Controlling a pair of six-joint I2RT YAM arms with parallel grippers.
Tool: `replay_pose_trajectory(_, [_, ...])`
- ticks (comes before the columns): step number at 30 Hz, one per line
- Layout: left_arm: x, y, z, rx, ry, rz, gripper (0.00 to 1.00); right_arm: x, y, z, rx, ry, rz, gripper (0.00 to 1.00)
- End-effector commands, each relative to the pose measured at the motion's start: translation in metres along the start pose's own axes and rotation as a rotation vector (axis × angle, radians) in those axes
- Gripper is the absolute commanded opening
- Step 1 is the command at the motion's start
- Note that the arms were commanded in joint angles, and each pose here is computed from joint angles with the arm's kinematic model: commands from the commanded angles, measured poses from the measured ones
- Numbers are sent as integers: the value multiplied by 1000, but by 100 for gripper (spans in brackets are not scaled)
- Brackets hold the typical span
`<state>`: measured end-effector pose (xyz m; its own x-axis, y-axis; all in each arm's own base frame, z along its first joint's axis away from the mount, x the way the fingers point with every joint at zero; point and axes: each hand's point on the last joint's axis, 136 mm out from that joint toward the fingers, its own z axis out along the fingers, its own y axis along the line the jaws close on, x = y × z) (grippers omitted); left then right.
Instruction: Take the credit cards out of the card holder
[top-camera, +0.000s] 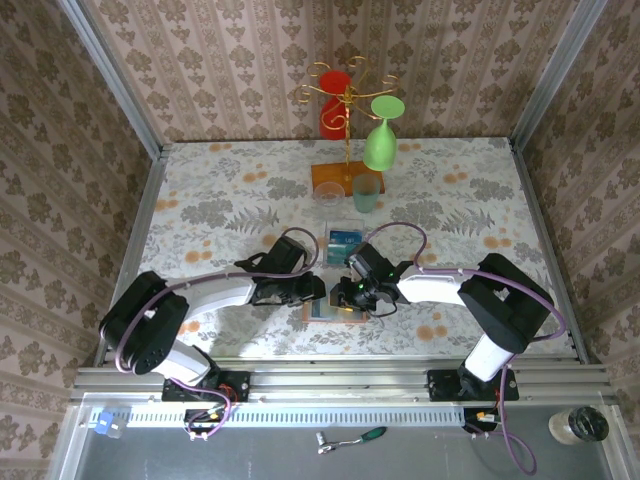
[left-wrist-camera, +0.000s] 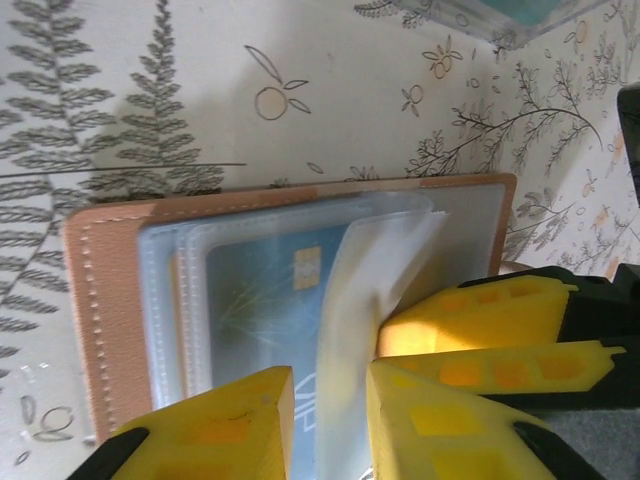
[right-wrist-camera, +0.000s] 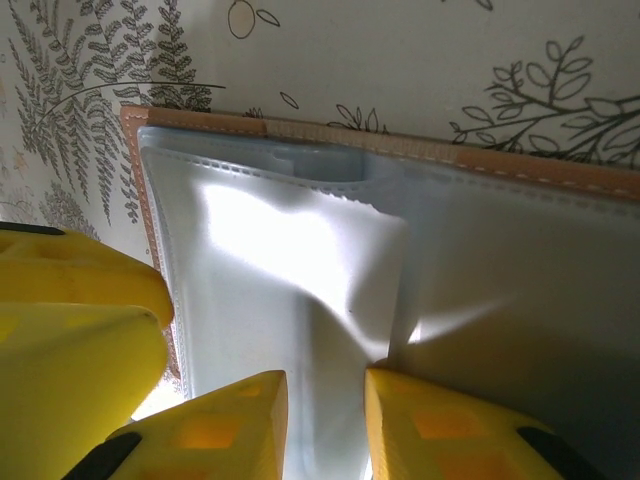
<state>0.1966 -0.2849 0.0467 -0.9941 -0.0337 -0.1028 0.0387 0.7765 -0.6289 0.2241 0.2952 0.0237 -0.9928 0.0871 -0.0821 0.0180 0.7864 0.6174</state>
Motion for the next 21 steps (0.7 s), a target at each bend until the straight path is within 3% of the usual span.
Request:
replay_pose_trajectory(1, [-2,-11,4,48,7,-6,26,4,-6,-1,6,9,22,27])
replay_pose_trajectory(9, [-2,-17,4,67,8,-10,26,2,5,-9,-32,-4,14,28])
replay_pose_trajectory(21, [-2,-33,4,86,27,14,25,-20,8,-57,-61,-121,40,30])
